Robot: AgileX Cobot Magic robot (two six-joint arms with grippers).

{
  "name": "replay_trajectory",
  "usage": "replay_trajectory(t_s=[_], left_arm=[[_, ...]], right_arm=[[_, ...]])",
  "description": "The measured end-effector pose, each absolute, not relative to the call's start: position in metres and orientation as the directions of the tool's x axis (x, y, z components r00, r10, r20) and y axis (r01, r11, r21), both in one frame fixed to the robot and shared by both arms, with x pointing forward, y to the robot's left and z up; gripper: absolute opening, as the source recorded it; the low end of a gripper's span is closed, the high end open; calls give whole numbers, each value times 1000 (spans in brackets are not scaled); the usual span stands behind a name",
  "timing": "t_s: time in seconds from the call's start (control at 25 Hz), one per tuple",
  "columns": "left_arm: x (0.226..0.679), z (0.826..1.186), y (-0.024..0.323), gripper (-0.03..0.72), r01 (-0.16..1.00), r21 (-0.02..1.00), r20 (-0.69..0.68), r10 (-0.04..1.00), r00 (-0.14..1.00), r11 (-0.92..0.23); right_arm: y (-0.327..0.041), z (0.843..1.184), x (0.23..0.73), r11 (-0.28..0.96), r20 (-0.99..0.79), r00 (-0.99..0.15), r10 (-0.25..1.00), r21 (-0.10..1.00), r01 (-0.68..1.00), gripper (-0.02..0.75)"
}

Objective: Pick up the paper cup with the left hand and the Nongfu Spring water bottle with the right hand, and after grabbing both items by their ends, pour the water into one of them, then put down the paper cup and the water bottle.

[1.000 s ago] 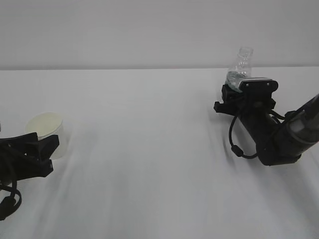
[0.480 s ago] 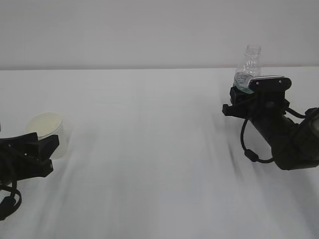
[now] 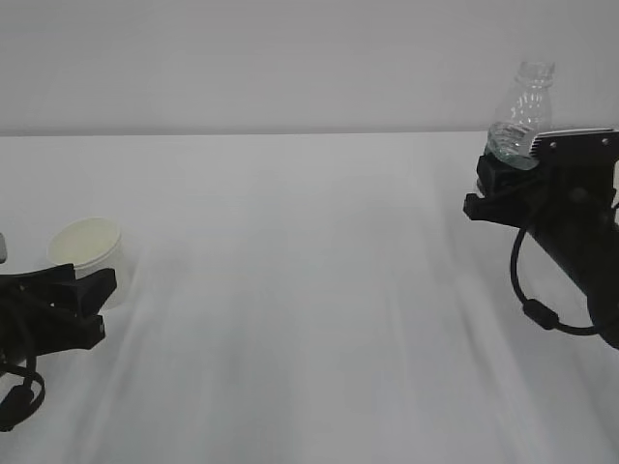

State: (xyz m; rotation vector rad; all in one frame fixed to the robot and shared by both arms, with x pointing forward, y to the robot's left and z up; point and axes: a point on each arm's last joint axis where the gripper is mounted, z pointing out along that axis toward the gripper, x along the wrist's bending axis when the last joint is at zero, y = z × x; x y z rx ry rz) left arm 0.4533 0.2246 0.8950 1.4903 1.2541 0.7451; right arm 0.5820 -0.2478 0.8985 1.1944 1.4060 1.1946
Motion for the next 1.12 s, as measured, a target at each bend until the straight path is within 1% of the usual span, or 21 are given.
replay_trajectory(t_s=[0.28, 0.52, 0.64, 0.68, 0.72, 0.88, 0.92, 1.0, 1.12], left_arm=[[453, 895, 225, 367, 332, 942, -142, 952, 270, 47], [453, 895, 225, 340, 332, 942, -142, 952, 270, 47], [454, 894, 227, 351, 334, 941, -145, 959, 243, 58], [454, 894, 227, 369, 335, 940, -144, 961, 235, 59], [454, 894, 228, 405, 333, 941, -141, 963, 230, 58], [454, 894, 228, 616, 332, 942, -135, 965, 227, 54], [454, 894, 229, 647, 332, 942, -135, 965, 225, 54], [454, 892, 230, 675, 333, 942, -121, 968, 220, 42], [451, 888, 234, 688, 349, 937, -103, 977, 188, 32]], right_arm=[[-250, 923, 550, 75, -62, -152, 987, 993, 86, 365], [-251, 928, 525, 93, -73, -185, 980, 991, 98, 365], [-250, 929, 515, 98, -75, -208, 975, 990, 102, 365], [-250, 930, 511, 97, -73, -215, 974, 990, 104, 365], [-250, 930, 508, 100, -75, -223, 972, 990, 103, 365], [-250, 935, 500, 81, -56, -238, 970, 992, 98, 365], [-250, 936, 499, 79, -55, -240, 969, 993, 93, 365], [-250, 938, 498, 78, -54, -243, 969, 993, 90, 365], [-249, 937, 498, 80, -55, -251, 967, 993, 90, 365]])
